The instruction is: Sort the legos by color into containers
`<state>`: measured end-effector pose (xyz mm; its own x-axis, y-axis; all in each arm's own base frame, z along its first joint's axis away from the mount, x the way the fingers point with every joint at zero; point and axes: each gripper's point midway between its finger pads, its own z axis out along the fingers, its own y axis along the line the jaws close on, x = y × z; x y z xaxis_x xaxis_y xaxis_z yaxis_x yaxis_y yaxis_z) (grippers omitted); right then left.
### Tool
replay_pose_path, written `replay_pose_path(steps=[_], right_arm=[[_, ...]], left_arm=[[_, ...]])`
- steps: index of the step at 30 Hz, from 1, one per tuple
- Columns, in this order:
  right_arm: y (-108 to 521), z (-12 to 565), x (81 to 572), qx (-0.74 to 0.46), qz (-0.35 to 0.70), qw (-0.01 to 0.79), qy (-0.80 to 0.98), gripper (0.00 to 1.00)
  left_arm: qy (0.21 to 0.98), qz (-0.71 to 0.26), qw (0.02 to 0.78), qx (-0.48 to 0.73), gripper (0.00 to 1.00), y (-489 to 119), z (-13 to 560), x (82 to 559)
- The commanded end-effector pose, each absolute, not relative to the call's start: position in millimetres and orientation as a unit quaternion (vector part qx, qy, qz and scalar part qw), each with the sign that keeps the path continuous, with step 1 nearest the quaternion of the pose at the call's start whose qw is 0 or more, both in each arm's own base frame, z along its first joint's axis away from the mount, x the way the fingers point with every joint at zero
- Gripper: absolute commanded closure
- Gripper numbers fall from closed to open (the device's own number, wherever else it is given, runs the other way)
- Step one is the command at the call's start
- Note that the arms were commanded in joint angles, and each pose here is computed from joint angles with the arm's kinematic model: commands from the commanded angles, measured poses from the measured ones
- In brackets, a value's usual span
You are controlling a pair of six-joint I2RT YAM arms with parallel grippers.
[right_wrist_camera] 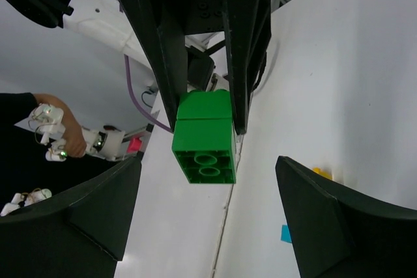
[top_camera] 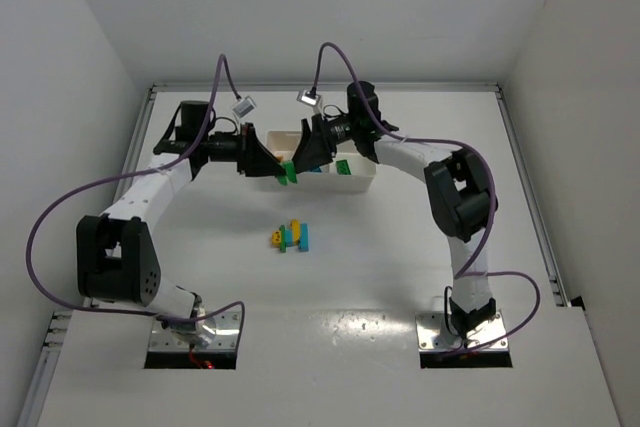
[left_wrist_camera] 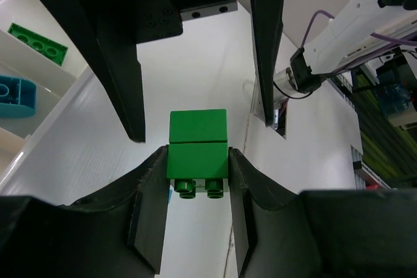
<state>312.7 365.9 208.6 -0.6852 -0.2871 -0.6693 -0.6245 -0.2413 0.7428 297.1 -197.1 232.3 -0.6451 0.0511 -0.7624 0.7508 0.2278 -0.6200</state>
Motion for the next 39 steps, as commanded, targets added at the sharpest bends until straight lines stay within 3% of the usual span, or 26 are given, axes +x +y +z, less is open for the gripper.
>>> replay_pose_path(steps=[1,5,8,9,11,12,15,22,23,24,26,28,36,37,38,39], right_arm=[[374,248,300,-0.432,0.689,0.161,0.559,0.17],[376,249,294,-0.437,0.689,0.161,0.555,0.23],[376,249,295,-0.44,0.689,0.165,0.552,0.41],[377,249,296,-0.437,0.688,0.168,0.554,0.54],[376,251,294,-0.44,0.688,0.172,0.552,0.71],[375,247,293,-0.437,0.688,0.167,0.555,0.89],[362,249,299,-0.425,0.684,0.183,0.564,1.0],[292,244,333,-0.351,0.658,0.233,0.624,1.0],[279,235,361,-0.362,0.618,0.301,0.63,1.0],[267,215,355,-0.314,0.597,0.255,0.693,1.0],[251,184,391,-0.387,0.435,0.333,0.742,1.0],[227,150,408,-0.381,0.328,0.328,0.8,1.0],[197,106,431,-0.37,0.213,0.322,0.845,1.0],[194,102,433,-0.368,0.204,0.324,0.847,0.98],[196,103,435,-0.371,0.197,0.328,0.846,0.82],[192,94,434,-0.367,0.186,0.32,0.853,0.73]], left_arm=[[0.692,-0.558,0.335,0.313,0.8,-204,249,300],[0.692,-0.555,0.337,0.317,0.8,-207,251,301],[0.694,-0.552,0.338,0.315,0.8,-207,250,302],[0.693,-0.553,0.336,0.319,0.8,-209,250,300],[0.696,-0.549,0.338,0.316,0.8,-209,249,302],[0.698,-0.55,0.334,0.314,0.8,-209,246,300],[0.703,-0.542,0.339,0.311,0.81,-207,244,297],[0.735,-0.483,0.374,0.294,0.82,-197,227,287],[0.746,-0.457,0.388,0.291,0.82,-198,225,294],[0.746,-0.447,0.401,0.288,0.82,-199,227,300],[0.761,-0.41,0.424,0.271,0.82,-201,232,319],[0.761,-0.388,0.444,0.27,0.81,-205,240,334],[0.784,-0.299,0.489,0.238,0.76,-243,255,394],[0.791,-0.294,0.482,0.238,0.76,-249,245,399],[0.787,-0.294,0.485,0.243,0.76,-258,250,401],[0.791,-0.285,0.487,0.237,0.76,-257,247,407]])
